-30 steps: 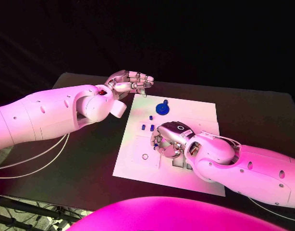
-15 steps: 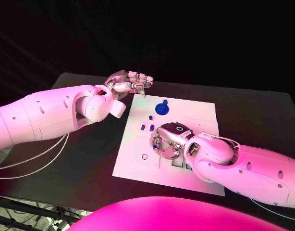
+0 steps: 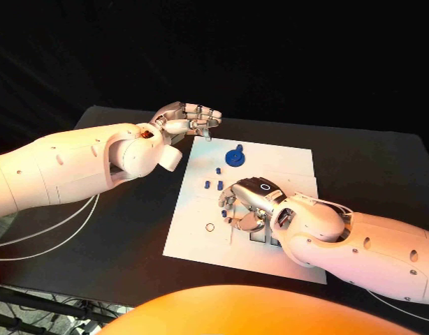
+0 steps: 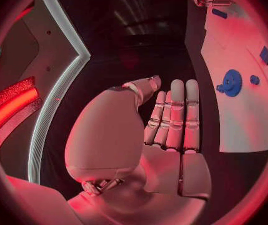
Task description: Assemble the parts on the task board
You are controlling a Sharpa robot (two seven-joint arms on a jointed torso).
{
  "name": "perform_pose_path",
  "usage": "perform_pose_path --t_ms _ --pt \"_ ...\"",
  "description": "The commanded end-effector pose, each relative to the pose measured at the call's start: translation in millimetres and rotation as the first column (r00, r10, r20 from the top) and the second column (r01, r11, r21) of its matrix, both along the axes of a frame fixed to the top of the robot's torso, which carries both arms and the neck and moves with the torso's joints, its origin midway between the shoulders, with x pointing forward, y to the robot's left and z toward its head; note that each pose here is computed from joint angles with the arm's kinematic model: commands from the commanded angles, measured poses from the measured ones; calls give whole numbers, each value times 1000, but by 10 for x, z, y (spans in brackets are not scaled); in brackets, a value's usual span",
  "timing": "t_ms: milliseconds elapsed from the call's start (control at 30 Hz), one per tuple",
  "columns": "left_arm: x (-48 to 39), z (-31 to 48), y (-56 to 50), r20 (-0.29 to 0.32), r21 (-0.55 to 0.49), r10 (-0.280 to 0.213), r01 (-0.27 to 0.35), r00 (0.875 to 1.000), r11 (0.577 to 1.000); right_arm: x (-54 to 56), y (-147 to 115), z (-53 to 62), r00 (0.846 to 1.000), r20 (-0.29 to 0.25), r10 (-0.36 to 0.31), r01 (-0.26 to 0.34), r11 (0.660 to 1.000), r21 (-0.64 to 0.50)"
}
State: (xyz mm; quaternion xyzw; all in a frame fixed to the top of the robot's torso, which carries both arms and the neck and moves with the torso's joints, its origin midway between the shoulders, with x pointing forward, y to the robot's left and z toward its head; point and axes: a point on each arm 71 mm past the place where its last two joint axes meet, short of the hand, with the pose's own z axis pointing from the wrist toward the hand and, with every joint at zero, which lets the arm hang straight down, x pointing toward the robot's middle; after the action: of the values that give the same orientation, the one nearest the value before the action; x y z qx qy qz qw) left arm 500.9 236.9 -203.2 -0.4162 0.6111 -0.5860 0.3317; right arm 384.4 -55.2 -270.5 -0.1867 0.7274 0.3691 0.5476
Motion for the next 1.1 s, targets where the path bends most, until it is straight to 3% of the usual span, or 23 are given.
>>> perform_pose_path --t_ms 33,400,633,867,1100 --pt "1 13 -10 3 -7 -6 6 1000 1000 -15 -40 55 999 26 -21 19 999 42" --pt "0 12 7 2 -6 -5 5 1000 1000 36 -386 344 995 52 -83 81 996 49" --pt "-1 11 13 1 -6 -6 6 1000 1000 220 -758 541 986 44 -163 162 987 4" --pt "-2 10 10 1 -6 -7 7 1000 1000 380 -1016 535 978 23 -205 206 977 -55" --pt "-1 9 9 0 -6 -8 8 1000 1000 447 -1107 448 977 -14 -214 211 970 -125"
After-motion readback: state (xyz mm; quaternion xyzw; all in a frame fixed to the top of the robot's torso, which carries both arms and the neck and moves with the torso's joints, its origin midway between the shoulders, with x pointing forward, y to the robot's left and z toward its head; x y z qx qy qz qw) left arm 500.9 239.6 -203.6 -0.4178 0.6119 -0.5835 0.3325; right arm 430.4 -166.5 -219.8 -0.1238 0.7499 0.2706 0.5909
